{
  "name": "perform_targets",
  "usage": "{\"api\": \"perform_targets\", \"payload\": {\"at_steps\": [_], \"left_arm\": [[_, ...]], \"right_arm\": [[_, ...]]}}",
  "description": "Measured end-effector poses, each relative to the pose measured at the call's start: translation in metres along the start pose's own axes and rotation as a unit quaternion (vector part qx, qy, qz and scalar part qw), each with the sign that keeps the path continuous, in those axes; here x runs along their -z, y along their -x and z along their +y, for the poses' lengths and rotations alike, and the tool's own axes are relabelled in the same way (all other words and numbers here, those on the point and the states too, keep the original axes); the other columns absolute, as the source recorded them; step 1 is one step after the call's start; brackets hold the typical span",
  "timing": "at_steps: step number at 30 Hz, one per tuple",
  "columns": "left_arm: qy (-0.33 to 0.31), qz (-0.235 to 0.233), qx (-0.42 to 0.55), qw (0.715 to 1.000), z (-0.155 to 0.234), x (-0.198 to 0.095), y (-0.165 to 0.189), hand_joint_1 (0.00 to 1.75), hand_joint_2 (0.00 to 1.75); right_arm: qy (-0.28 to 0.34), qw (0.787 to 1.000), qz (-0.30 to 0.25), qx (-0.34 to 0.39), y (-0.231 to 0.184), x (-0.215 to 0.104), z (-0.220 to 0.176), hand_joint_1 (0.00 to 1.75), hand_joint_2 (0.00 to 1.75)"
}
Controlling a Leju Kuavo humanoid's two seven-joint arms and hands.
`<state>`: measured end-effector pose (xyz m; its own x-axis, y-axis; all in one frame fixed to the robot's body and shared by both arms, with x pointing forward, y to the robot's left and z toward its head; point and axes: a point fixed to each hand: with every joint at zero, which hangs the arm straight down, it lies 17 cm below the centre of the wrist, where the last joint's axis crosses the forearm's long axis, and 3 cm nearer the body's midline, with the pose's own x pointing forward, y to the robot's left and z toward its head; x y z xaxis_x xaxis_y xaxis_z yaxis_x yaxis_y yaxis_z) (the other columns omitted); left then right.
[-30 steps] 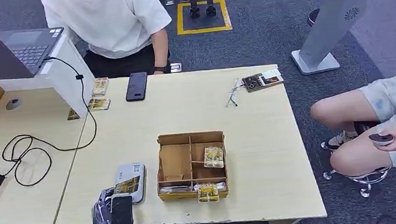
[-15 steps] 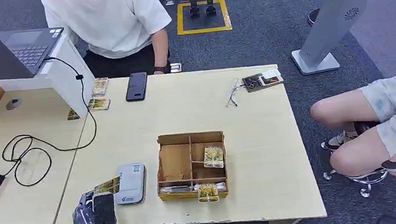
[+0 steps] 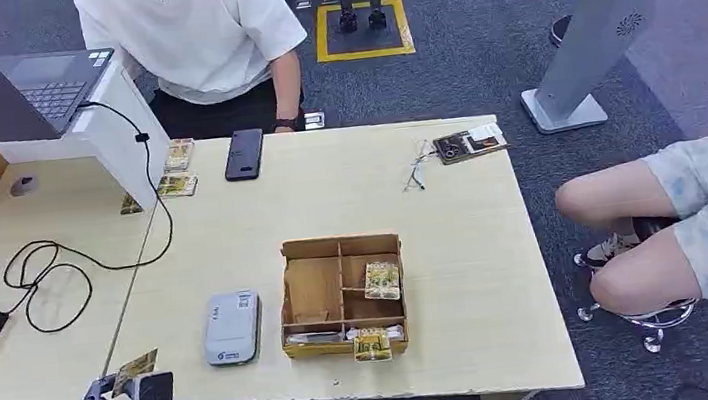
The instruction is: Pass the card to the sensor for recognition and then transmit it.
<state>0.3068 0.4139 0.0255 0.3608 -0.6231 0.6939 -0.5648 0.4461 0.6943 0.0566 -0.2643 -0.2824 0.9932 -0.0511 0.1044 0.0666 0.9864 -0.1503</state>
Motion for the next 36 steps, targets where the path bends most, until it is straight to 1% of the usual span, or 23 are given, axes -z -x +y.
{"api": "perform_targets", "payload": {"at_steps": [4,7,14,17,23,26,31,33,36], "left_arm": [[-0.019,0.014,0.007,1.0,0.016,0.001,0.016,1.75,1.75],[-0.04,0.014,0.004,0.999,0.032,0.005,0.02,1.75,1.75],[-0.095,-0.021,-0.009,0.995,0.072,0.021,-0.002,1.75,1.75],[-0.114,-0.046,-0.017,0.992,0.086,0.028,-0.024,1.75,1.75],[-0.129,-0.135,-0.044,0.981,0.098,0.032,-0.099,1.75,1.75],[-0.116,-0.175,-0.056,0.976,0.089,0.026,-0.136,1.75,1.75],[-0.094,-0.212,-0.086,0.969,0.071,0.019,-0.178,1.75,1.75],[-0.085,-0.223,-0.089,0.967,0.063,0.016,-0.189,1.75,1.75],[-0.07,-0.231,-0.089,0.966,0.051,0.012,-0.197,1.75,1.75]], "right_arm": [[0.002,1.0,0.0,0.0,0.0,0.0,-0.002,0.0,1.75],[0.003,1.0,-0.001,0.0,0.0,0.001,-0.003,0.0,1.75],[0.005,1.0,-0.002,-0.001,-0.001,0.001,-0.004,0.0,1.75],[0.005,1.0,-0.003,-0.001,-0.001,0.001,-0.004,0.0,1.75],[0.005,1.0,-0.002,-0.005,-0.001,0.001,-0.004,0.0,1.75],[0.003,1.0,-0.003,-0.011,-0.002,0.001,-0.003,0.0,1.75],[0.001,1.0,-0.008,-0.022,-0.007,0.0,-0.002,0.0,1.75],[0.0,1.0,-0.01,-0.026,-0.009,0.0,-0.001,0.0,1.75],[0.0,0.999,-0.012,-0.033,-0.01,0.0,-0.001,0.0,1.75]]}}
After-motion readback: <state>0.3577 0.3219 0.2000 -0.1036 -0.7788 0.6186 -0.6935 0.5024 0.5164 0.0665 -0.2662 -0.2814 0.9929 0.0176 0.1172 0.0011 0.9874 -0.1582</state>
